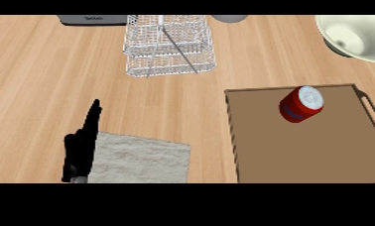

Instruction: Pick the can from the tray and place it in the tiered basket

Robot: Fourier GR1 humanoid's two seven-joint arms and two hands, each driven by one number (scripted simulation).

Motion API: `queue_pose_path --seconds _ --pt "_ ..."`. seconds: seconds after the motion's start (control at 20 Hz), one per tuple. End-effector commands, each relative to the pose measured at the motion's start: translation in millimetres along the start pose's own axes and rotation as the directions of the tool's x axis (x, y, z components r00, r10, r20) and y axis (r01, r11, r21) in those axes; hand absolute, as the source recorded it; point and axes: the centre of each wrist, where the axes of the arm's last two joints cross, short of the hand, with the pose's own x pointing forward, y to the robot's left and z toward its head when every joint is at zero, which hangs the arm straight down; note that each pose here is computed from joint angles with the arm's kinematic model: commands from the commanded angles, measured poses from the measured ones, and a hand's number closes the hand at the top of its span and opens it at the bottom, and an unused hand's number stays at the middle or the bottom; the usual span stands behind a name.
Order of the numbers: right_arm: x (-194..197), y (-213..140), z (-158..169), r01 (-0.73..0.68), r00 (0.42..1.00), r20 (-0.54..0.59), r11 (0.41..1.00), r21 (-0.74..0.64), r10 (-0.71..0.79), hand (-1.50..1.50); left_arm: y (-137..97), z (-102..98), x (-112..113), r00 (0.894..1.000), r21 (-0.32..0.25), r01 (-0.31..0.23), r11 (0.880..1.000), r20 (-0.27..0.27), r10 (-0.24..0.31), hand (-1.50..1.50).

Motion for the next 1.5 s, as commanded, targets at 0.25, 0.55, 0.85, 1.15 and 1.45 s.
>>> queue_pose_path --seconds 0.25,0.55,0.85,1.15,1.45 --pt "52 48 17 -0.274 0.956 -0.111 0.962 -0.015 0.271 -1.50 -4 11 -8 0.999 -0.019 -0.013 1.000 -0.048 0.012 0.00" --pt "50 84 -1 -0.343 0.927 -0.165 0.939 -0.003 0.337 -1.50 -10 5 0 0.999 -0.030 -0.014 0.999 -0.053 0.012 0.00" --pt "44 96 4 -0.497 0.831 -0.232 0.862 0.099 0.505 -1.50 -13 10 -7 0.999 -0.013 0.009 1.000 -0.046 -0.009 0.00" --pt "74 140 -6 -0.498 0.810 -0.275 0.855 0.147 0.519 -1.50 -1 10 -13 0.999 0.003 0.002 1.000 -0.038 -0.002 0.00" --pt "64 141 -28 -0.465 0.831 -0.257 0.870 0.164 0.493 -1.50 8 12 7 0.999 -0.020 -0.018 1.000 -0.046 0.017 0.00"
